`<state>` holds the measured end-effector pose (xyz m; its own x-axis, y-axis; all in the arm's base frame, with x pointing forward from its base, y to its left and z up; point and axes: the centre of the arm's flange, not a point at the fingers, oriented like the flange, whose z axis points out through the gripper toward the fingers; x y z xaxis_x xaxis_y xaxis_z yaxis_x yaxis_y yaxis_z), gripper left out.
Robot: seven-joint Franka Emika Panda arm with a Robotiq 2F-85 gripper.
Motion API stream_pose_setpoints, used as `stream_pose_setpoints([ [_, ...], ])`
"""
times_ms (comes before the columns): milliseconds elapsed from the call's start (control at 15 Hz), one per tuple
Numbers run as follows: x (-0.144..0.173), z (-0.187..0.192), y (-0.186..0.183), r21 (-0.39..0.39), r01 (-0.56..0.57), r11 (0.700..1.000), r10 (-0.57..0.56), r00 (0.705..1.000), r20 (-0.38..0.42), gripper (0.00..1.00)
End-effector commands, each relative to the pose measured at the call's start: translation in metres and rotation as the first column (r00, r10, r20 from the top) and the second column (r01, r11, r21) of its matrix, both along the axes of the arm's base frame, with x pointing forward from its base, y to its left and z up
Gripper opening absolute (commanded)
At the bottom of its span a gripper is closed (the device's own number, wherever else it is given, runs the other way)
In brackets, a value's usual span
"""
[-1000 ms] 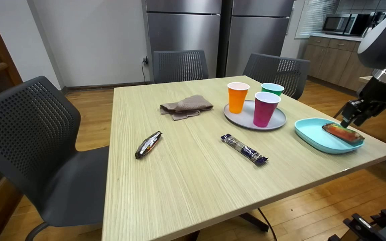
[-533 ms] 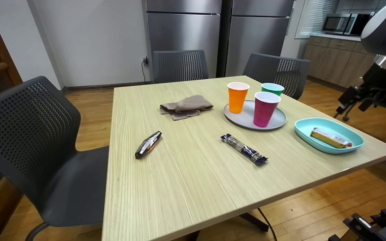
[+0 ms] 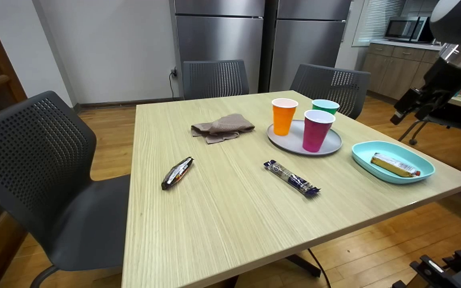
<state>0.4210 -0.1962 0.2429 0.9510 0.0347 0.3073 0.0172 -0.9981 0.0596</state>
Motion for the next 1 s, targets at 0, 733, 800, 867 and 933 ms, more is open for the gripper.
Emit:
stream_pose_setpoints([
  [0,-0.010,0.015,0.035,0.008,-0.095,0.995,0.095,0.995,0.003,1.00],
  [733,0.014,-0.009,0.158,0.051,-0.312,0.949,0.313,0.950,-0.008,1.00],
  [800,0.015,-0.011,0.168,0.056,-0.332,0.942,0.333,0.943,-0.012,1.00],
  [867,0.016,-0.015,0.179,0.060,-0.354,0.933,0.355,0.935,-0.016,1.00],
  [933,0.018,-0.020,0.191,0.060,-0.371,0.927,0.373,0.928,-0.020,1.00],
])
